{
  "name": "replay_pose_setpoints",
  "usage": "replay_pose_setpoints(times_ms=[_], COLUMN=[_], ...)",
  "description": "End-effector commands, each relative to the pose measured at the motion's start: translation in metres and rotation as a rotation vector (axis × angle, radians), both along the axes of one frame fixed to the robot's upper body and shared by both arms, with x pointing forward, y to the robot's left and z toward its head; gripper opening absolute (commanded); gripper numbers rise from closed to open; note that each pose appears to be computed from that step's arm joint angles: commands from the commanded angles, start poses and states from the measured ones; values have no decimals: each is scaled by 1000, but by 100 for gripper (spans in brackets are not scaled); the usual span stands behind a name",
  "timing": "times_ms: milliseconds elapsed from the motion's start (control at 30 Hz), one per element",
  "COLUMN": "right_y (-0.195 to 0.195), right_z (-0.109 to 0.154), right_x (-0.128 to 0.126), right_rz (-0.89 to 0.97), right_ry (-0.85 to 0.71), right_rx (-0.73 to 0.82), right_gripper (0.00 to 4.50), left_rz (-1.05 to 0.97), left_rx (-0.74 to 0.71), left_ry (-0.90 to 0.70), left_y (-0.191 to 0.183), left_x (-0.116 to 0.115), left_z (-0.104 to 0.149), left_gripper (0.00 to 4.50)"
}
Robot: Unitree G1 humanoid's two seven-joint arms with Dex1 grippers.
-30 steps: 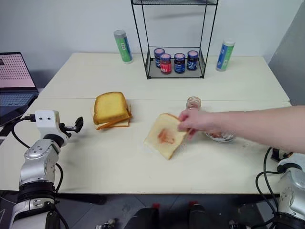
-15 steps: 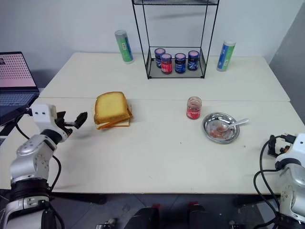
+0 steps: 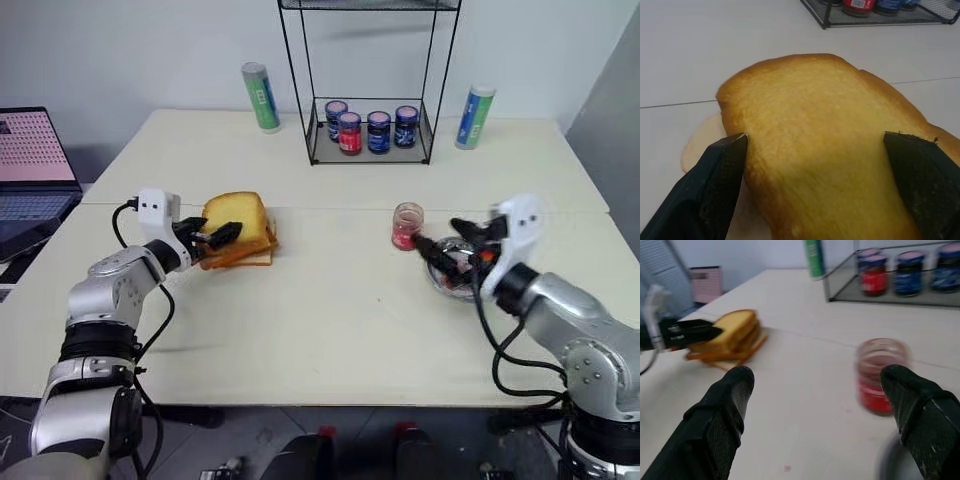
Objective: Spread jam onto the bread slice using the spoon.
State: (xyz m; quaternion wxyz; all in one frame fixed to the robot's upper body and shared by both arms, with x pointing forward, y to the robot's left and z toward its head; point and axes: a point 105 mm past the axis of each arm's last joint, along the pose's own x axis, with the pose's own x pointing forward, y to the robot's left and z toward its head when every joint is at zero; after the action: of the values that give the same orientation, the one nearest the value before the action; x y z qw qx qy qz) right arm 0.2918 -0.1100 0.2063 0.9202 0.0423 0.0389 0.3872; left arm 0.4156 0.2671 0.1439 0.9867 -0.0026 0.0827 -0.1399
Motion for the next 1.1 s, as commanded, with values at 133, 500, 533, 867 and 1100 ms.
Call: replay_pose_setpoints(times_ms=[133, 500, 533, 867, 1100], right_y=[40, 43, 42, 41, 43], right_z=[7, -2, -1, 0, -2], right_x=[-9, 2, 3, 9, 12], right_rz=[188, 184, 175, 153, 140], right_ry=[-47, -60, -59, -69, -82], right_rx=[-26, -55, -46, -40, -51], right_gripper=[440, 450, 450, 450, 450], left_rz=[-26, -78, -90, -82, -57], left_rx=[24, -114, -114, -91, -93], left_ry=[54, 135, 140, 107, 29], left_y=[-16, -42, -44, -40, -34], left_x=[9, 11, 10, 11, 14], left_z=[-16, -25, -25, -20, -1], left_gripper=[450, 353, 335, 165, 59])
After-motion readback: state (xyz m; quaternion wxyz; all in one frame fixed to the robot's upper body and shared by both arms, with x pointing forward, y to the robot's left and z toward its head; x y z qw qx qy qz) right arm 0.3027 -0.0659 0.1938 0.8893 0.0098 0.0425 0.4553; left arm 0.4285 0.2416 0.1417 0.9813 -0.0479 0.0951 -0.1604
